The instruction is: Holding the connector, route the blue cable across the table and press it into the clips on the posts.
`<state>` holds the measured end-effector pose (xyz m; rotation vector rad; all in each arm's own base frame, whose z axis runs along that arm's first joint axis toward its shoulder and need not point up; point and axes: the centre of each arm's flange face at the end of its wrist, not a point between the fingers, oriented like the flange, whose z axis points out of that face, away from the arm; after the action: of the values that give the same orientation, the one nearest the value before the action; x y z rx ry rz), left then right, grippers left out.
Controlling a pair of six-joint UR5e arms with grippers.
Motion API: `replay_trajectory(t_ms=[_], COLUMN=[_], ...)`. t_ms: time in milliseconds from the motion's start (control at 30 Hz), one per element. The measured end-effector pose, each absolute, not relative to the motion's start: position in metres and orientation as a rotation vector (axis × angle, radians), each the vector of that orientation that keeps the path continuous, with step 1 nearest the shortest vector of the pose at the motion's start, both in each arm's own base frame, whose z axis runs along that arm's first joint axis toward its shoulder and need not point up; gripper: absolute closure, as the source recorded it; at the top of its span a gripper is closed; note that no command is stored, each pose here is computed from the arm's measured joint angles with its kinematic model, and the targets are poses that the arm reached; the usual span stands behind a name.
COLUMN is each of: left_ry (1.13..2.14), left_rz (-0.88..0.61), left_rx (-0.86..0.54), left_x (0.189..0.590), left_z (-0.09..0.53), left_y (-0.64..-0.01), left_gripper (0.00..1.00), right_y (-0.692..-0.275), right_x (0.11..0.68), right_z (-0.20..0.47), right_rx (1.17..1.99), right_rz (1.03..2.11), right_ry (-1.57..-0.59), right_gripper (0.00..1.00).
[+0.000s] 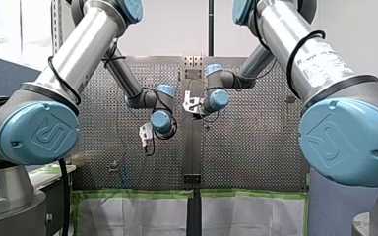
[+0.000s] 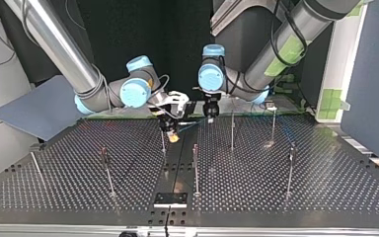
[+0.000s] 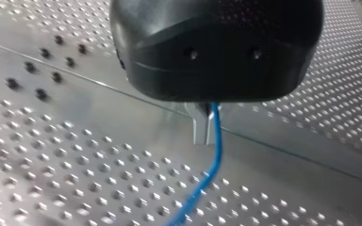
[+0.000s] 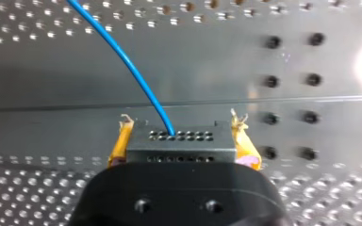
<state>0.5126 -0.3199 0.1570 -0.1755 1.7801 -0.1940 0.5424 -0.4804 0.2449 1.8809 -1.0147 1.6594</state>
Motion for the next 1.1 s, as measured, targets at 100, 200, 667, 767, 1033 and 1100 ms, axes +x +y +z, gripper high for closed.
replay_trajectory(t_ms=[100, 200, 667, 767, 1033, 1100], left_ry=[1.773, 1.770, 1.727, 1.707, 1.646, 1.631], left_rz=[-0.198, -0.196, -0.183, -0.194, -0.221, -0.227], left_rx=[-0.175, -0.173, -0.190, -0.192, -0.201, -0.201], left_x=[0.510, 0.506, 0.488, 0.485, 0.477, 0.475], left_z=[0.172, 0.186, 0.246, 0.260, 0.298, 0.307], left_y=[-0.320, -0.320, -0.317, -0.317, -0.315, -0.315], left_gripper=[0.99, 0.99, 0.99, 0.99, 0.99, 0.99], right_y=[-0.477, -0.473, -0.451, -0.448, -0.440, -0.437], right_x=[0.539, 0.536, 0.516, 0.512, 0.499, 0.496], right_z=[0.260, 0.277, 0.332, 0.344, 0.384, 0.393], right_rx=[1.876, 1.873, 1.842, 1.827, 1.785, 1.782], right_rz=[1.663, 1.666, 1.705, 1.719, 1.757, 1.765], right_ry=[-1.013, -1.011, -1.039, -1.042, -1.030, -1.024], right_gripper=[1.00, 1.00, 1.00, 1.00, 1.00, 1.00])
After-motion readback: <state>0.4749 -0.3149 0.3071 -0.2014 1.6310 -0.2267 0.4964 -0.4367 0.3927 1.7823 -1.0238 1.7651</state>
